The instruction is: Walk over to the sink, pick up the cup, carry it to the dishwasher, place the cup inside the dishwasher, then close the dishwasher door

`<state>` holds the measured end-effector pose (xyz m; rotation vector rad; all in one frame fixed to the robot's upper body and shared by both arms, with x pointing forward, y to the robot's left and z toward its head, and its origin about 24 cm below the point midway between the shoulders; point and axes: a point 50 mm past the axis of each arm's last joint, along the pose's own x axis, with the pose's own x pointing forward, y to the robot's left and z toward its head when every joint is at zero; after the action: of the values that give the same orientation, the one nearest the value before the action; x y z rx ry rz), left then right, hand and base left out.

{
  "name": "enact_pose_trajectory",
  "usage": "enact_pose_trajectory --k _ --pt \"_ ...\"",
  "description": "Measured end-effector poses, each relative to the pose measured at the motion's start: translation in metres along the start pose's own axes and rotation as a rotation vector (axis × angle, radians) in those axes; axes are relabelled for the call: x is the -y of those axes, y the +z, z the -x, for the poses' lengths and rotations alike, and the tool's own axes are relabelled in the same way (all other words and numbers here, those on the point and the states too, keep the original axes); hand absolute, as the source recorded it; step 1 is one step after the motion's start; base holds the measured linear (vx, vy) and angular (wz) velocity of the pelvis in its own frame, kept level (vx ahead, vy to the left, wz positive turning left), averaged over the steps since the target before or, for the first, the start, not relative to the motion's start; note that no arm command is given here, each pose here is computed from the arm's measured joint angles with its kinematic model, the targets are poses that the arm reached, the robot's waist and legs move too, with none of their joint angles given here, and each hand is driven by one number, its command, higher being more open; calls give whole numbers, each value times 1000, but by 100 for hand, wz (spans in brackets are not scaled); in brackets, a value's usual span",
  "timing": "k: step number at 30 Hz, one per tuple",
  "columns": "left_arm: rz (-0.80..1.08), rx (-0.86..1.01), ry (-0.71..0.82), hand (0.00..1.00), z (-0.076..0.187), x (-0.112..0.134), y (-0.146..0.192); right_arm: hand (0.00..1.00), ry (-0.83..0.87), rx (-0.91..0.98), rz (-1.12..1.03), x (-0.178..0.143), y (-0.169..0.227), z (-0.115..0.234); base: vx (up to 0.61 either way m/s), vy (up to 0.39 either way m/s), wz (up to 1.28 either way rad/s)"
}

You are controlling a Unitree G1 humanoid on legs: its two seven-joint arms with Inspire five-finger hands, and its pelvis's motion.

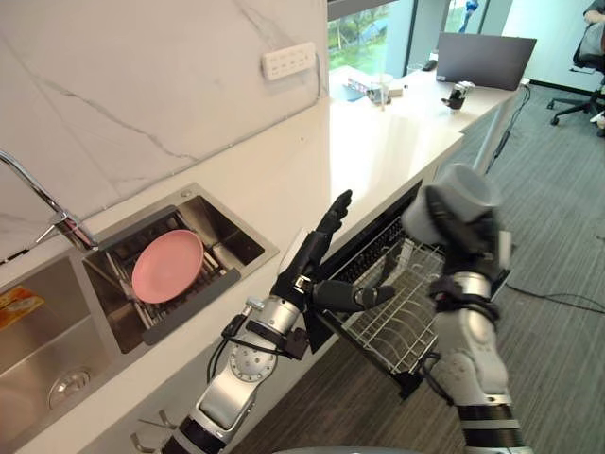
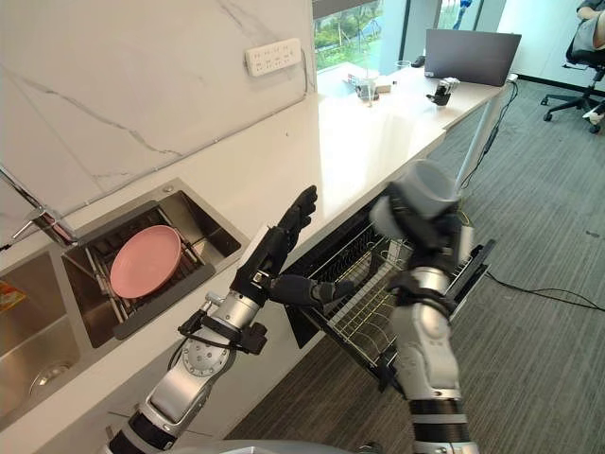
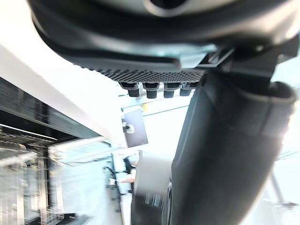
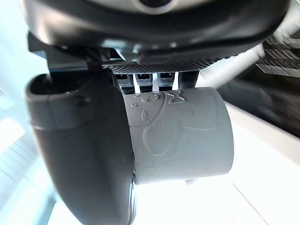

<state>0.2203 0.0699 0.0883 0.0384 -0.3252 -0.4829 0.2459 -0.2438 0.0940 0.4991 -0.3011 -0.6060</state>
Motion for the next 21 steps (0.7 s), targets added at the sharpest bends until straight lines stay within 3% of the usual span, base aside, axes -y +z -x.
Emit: enact_pose_trajectory --k 7,12,17,21 --pt "172 6 -93 100 1 16 0 0 -91 51 -18 21 7 7 -6 7 -6" --pt "389 -132 -185 100 11 34 -23 0 -157 84 -8 37 15 5 0 0 0" --pt "311 -430 -96 100 44 35 -84 0 -230 55 32 67 10 9 37 3 1" --pt "194 -657 32 100 88 15 -121 0 -195 -24 61 84 -5 15 0 0 0"
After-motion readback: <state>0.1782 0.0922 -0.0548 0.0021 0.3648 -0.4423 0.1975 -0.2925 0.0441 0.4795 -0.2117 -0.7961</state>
